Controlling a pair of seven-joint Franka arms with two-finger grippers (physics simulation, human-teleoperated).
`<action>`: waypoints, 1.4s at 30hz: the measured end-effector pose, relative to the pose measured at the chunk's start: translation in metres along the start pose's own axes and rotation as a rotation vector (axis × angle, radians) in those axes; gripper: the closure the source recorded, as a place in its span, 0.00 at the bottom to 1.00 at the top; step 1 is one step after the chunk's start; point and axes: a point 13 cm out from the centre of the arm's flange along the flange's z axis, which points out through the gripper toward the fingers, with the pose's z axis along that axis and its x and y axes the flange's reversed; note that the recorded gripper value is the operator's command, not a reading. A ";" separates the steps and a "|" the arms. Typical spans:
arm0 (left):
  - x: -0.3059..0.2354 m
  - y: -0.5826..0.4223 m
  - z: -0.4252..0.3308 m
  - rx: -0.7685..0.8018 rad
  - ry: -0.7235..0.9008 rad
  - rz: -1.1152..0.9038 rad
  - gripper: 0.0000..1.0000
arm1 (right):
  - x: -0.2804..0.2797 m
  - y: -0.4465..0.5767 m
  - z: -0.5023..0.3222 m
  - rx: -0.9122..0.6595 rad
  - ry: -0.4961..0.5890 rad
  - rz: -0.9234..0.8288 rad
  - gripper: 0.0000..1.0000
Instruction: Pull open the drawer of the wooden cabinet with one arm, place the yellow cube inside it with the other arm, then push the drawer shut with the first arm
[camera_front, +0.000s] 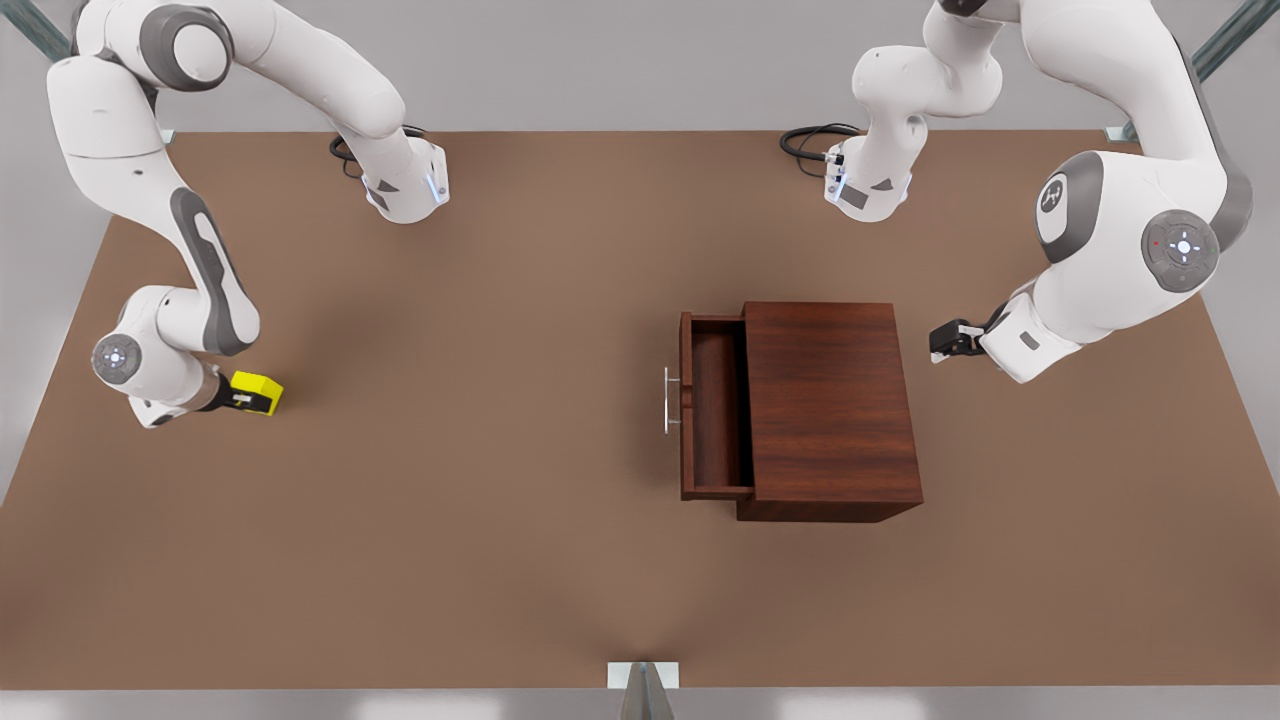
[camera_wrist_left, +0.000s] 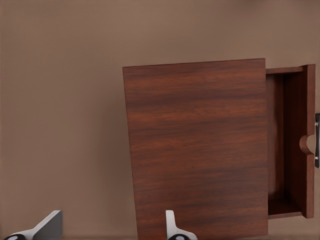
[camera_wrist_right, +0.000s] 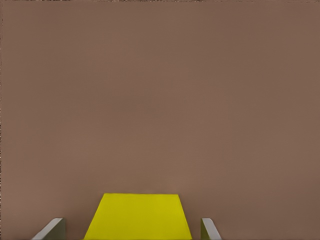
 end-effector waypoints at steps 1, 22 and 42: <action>0.000 0.000 0.000 0.000 0.000 0.001 0.00 | -0.001 0.002 0.002 -0.003 -0.001 -0.003 0.00; 0.000 0.001 0.000 0.000 0.000 0.013 0.00 | 0.014 -0.006 0.016 0.000 -0.003 -0.010 0.02; 0.000 0.002 0.000 0.000 0.000 0.015 0.00 | -0.036 0.065 -0.117 -0.005 -0.118 -0.062 0.44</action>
